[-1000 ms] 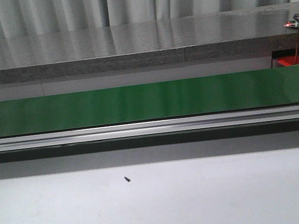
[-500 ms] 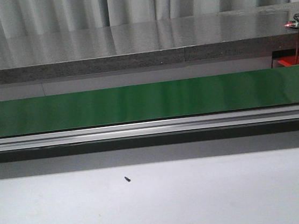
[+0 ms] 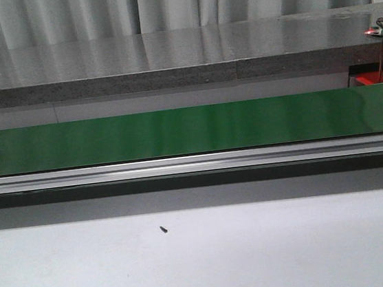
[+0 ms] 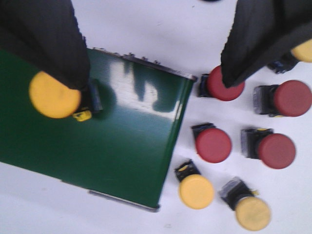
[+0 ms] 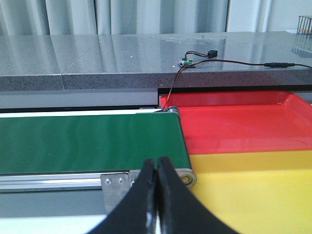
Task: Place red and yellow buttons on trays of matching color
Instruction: 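Lower the yellow button onto the green belt and open the left gripper, then grasp a red push-button from the table with the left gripper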
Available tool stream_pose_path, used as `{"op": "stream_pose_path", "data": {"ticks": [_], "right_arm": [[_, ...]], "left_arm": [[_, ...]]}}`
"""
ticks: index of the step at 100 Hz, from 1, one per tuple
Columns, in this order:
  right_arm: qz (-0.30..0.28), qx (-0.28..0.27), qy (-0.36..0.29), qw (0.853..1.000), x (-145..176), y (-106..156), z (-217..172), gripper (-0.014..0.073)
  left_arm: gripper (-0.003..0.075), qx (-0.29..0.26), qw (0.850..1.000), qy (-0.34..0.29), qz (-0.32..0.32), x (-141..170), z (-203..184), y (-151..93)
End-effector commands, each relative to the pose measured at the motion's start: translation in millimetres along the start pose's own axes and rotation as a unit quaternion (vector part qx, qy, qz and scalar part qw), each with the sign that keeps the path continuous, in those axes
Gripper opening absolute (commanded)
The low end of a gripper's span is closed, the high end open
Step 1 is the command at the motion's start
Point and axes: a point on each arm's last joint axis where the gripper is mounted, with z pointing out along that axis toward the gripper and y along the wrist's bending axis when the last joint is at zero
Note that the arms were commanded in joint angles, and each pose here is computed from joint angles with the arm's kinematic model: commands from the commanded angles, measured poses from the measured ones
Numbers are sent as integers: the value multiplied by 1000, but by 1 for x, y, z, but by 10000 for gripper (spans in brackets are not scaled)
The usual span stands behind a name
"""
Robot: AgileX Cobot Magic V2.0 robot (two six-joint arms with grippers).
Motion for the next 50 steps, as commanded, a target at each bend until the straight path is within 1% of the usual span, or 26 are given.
{"op": "stream_pose_path", "data": {"ticks": [1,17,24,38,50], "right_arm": [[-2,-10,-58,998,-14,2,-3,-66],[-2,-10,-58,998,-14,2,-3,-66],[-2,-10,-58,998,-14,2,-3,-66],[-2,-10,-58,998,-14,2,-3,-66],[-2,-10,-58,998,-14,2,-3,-66]], "left_arm": [[549,-14,999,-50,2,-6,-27,15],[547,-41,998,-50,-6,-3,-31,50],[547,-43,998,-52,-16,-2,-31,64],[547,-53,996,-52,-42,0,-28,85],[547,-57,996,-29,-55,1,-12,101]]}}
